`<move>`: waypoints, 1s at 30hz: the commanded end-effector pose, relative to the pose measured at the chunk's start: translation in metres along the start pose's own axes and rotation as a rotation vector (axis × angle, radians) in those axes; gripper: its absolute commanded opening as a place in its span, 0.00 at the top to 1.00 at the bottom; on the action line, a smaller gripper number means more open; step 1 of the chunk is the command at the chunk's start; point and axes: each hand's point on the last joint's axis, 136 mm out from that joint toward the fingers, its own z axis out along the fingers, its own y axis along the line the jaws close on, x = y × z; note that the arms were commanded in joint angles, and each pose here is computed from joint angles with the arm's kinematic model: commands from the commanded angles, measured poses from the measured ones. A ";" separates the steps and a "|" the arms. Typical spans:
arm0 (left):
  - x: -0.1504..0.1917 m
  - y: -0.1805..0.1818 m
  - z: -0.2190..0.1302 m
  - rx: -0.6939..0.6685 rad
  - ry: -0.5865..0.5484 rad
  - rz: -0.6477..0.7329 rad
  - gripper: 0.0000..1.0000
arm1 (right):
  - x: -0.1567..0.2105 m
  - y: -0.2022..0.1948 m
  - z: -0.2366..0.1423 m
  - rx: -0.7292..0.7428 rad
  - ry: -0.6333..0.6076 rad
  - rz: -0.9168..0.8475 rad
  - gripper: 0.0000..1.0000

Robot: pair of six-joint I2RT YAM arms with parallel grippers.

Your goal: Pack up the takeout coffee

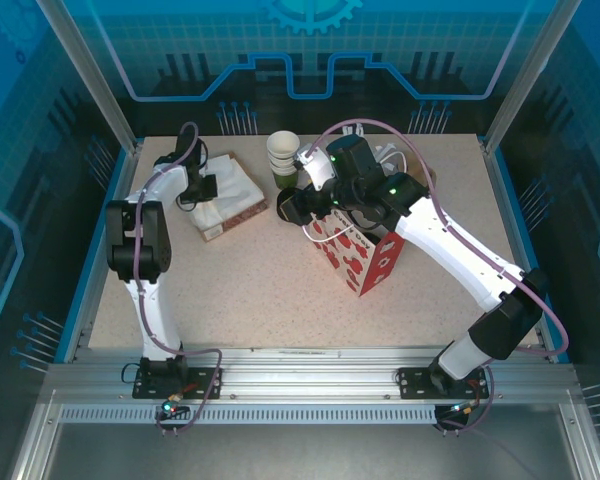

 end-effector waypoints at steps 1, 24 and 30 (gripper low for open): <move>-0.006 -0.009 -0.022 0.037 -0.040 0.010 1.00 | 0.000 0.004 -0.002 -0.005 0.009 -0.010 0.15; -0.028 -0.054 -0.246 0.820 -0.554 -0.481 1.00 | -0.038 0.033 -0.011 -0.092 -0.139 0.079 0.14; -0.012 -0.082 -0.293 1.072 -0.579 -0.582 1.00 | -0.062 0.047 -0.001 -0.203 -0.232 0.252 0.12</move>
